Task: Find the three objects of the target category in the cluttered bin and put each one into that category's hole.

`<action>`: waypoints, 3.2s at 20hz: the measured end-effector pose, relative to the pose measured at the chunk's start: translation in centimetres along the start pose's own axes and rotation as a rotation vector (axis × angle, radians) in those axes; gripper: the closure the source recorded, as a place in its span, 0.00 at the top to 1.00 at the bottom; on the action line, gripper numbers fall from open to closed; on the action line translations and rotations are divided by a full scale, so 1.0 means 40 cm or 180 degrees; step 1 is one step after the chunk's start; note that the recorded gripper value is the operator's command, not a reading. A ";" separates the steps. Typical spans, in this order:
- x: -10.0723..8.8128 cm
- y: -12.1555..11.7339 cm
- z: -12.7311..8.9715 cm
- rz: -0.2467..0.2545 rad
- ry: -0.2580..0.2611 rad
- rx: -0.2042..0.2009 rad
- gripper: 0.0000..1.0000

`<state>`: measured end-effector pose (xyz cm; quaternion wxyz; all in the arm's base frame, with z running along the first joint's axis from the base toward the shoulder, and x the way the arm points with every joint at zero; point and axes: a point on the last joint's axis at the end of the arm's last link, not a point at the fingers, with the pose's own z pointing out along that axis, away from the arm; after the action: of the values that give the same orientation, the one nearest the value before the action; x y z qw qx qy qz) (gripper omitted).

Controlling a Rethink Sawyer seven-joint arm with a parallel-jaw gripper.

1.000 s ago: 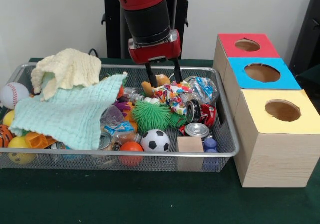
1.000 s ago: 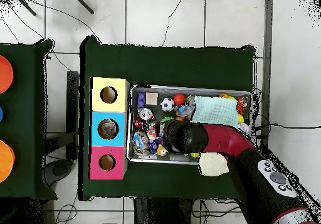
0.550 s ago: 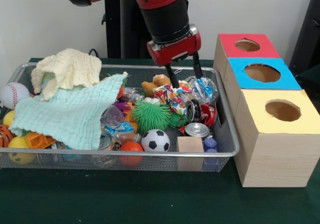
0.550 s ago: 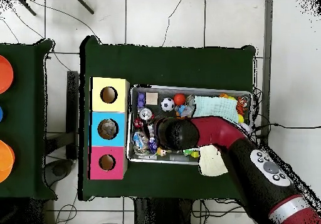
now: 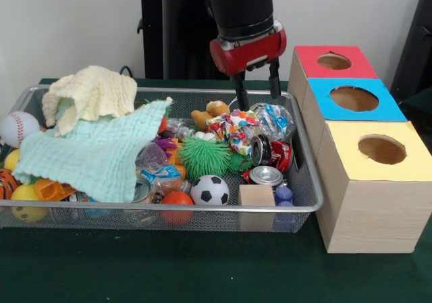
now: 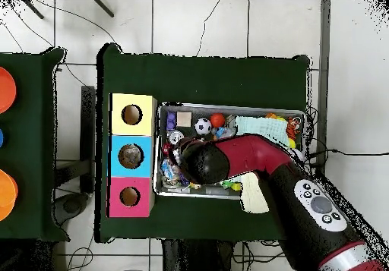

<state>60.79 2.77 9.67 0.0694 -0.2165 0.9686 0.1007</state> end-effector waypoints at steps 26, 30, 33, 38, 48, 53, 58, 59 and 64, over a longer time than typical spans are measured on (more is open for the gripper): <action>0.019 -0.195 -0.048 -0.0151 -0.0115 0.0585 1.00; 0.041 -0.232 -0.011 -0.0116 -0.0079 0.0595 1.00; 0.052 -0.242 0.003 -0.0106 -0.0054 0.0597 1.00; 0.065 -0.259 0.025 -0.0050 -0.0027 0.0581 1.00; 0.082 -0.297 0.036 0.0035 0.0007 0.0625 1.00; 0.086 -0.311 0.034 0.0054 0.0011 0.0656 1.00; 0.086 -0.321 0.033 0.0066 0.0015 0.0684 1.00; 0.086 -0.322 0.035 0.0069 0.0020 0.0688 1.00; 0.087 -0.327 0.057 0.0088 0.0043 0.0679 1.00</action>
<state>63.54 -9.70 4.66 0.0841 -0.1951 0.9772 -0.0034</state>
